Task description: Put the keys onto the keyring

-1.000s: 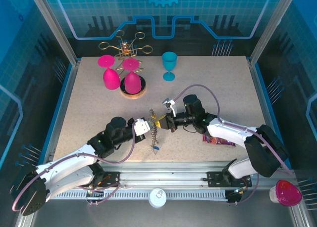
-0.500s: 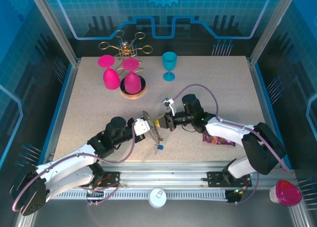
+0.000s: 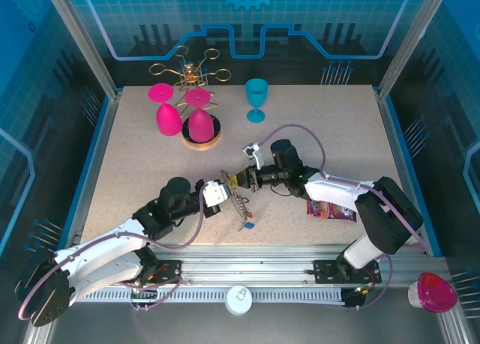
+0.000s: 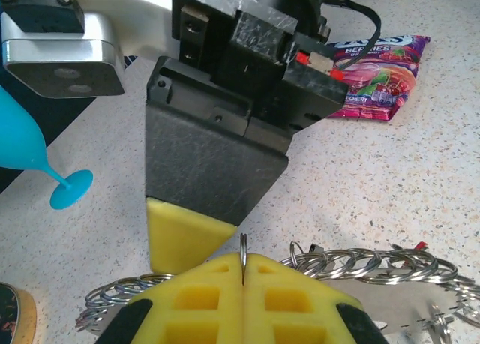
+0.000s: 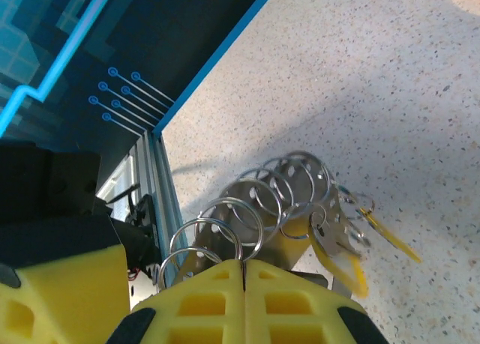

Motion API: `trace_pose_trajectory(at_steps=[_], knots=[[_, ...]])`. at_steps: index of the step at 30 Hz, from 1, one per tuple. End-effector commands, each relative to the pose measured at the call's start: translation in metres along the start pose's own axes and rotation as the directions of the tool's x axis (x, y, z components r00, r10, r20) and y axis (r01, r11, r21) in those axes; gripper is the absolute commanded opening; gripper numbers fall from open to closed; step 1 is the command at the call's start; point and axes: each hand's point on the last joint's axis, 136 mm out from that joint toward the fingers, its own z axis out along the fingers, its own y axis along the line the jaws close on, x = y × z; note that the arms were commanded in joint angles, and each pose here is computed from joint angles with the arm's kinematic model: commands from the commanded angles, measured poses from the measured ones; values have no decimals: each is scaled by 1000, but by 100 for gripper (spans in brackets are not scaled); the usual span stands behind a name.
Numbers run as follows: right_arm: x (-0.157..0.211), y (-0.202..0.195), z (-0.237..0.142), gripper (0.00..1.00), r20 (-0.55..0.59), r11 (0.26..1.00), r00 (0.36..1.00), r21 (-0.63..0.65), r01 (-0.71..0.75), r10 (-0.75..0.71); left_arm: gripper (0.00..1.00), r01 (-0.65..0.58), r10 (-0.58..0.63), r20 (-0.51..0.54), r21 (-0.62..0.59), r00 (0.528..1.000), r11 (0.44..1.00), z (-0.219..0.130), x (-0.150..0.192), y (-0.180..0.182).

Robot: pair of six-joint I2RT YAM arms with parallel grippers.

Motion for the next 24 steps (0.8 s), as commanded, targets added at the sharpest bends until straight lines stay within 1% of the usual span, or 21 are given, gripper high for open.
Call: trace_pose_trajectory(at_steps=[1,4,6,10,13,15,21,24], knots=[[-11,7,-4,0,42,999,999,-39,8,-7,0,-22,24,59,-32,998,999,-3,-13,5],[-6,7,-18,0,48,999,999,-36,23,-21,0,-16,19,58,-50,998,999,-3,-12,8],[2,10,-26,0,30,998,998,-43,51,-50,0,-7,11,64,-49,998,999,-3,-13,8],[17,26,-35,0,26,989,997,-127,78,-76,0,15,-10,91,-57,996,998,-4,-16,9],[17,39,-36,0,43,975,996,-204,84,-77,0,50,-43,114,-58,993,997,-4,-19,10],[17,43,-37,0,50,969,996,-232,82,-72,0,74,-66,129,-62,989,995,-4,-21,11],[10,46,-40,0,81,964,995,-255,80,-61,0,146,-136,169,-48,976,988,-5,-24,10],[7,46,-39,0,90,964,994,-252,80,-59,0,160,-150,182,-39,972,986,-6,-25,9]])
